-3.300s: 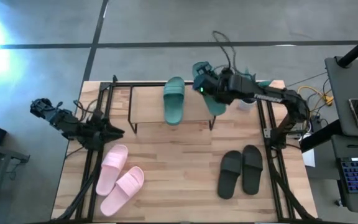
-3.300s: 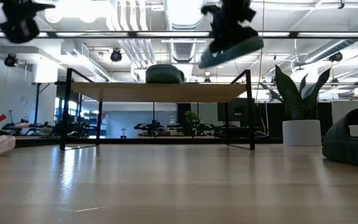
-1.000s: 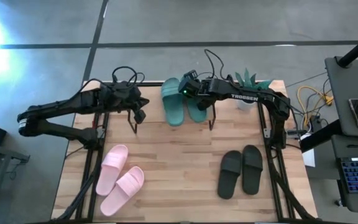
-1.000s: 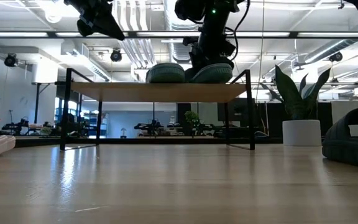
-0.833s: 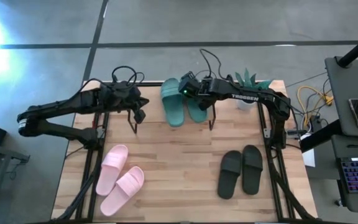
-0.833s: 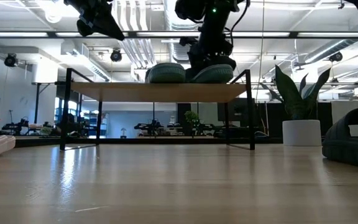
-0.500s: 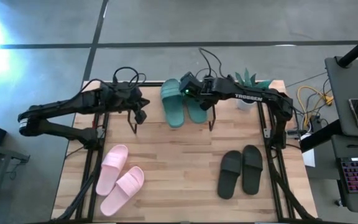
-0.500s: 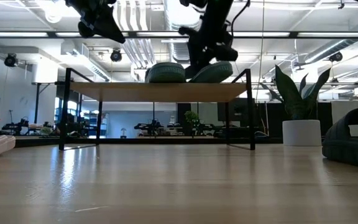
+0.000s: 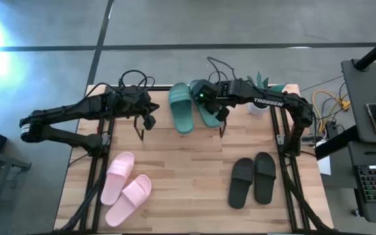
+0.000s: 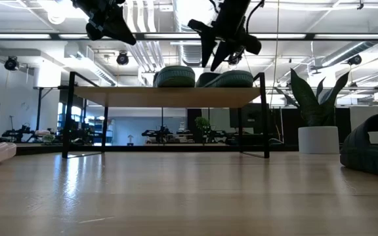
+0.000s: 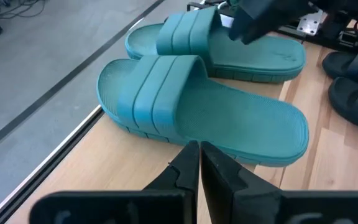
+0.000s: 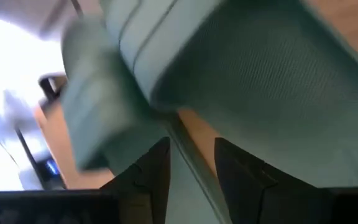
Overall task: Pick and place slides into the shelf
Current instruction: Adjust the green slides on the shelf
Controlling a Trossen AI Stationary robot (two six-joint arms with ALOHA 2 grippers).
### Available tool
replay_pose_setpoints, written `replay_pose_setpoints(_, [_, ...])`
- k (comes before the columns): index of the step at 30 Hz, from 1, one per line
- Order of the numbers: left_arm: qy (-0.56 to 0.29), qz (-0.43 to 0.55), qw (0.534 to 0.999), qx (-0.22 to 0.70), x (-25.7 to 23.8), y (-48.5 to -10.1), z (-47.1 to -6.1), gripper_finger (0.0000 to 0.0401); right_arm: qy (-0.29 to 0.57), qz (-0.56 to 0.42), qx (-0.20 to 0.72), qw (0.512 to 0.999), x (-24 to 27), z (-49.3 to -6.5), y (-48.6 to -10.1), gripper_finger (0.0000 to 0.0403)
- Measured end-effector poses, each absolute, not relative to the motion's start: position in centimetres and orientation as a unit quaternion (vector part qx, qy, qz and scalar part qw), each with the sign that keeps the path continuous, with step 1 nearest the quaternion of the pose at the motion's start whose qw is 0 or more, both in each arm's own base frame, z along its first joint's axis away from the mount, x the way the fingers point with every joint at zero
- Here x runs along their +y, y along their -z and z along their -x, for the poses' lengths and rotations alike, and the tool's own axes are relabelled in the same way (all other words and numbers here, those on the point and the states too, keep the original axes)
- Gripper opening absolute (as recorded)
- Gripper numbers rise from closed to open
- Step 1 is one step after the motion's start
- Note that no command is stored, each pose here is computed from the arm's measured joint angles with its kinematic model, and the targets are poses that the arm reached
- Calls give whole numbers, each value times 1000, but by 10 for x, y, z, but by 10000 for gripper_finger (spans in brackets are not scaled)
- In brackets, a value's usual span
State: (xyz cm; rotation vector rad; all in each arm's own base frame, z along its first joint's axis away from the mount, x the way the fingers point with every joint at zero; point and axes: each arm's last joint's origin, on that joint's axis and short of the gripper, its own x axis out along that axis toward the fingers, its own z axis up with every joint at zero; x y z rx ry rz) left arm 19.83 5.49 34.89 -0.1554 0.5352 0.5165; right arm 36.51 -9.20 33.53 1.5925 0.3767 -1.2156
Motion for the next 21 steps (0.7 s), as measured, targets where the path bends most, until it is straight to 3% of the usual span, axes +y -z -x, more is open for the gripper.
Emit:
replay_pose_setpoints(9, [-220,87,926,295,52,-344,-194,2,391,-483,274,734,-58,-363,-371,113])
replay_pose_setpoints(13, [-200,99,927,300,50,-343,-192,2,343,-359,343,797,-51,-356,-386,104])
replay_pose_setpoints(15, [-202,106,926,301,50,-341,-192,2,345,-330,376,794,-53,-349,-390,97])
replay_pose_setpoints(17, [-205,119,923,304,50,-337,-192,2,378,-347,397,761,-61,-338,-391,83])
replay_pose_setpoints(21, [-207,151,916,309,50,-328,-193,2,388,-300,447,748,-79,-322,-396,24])
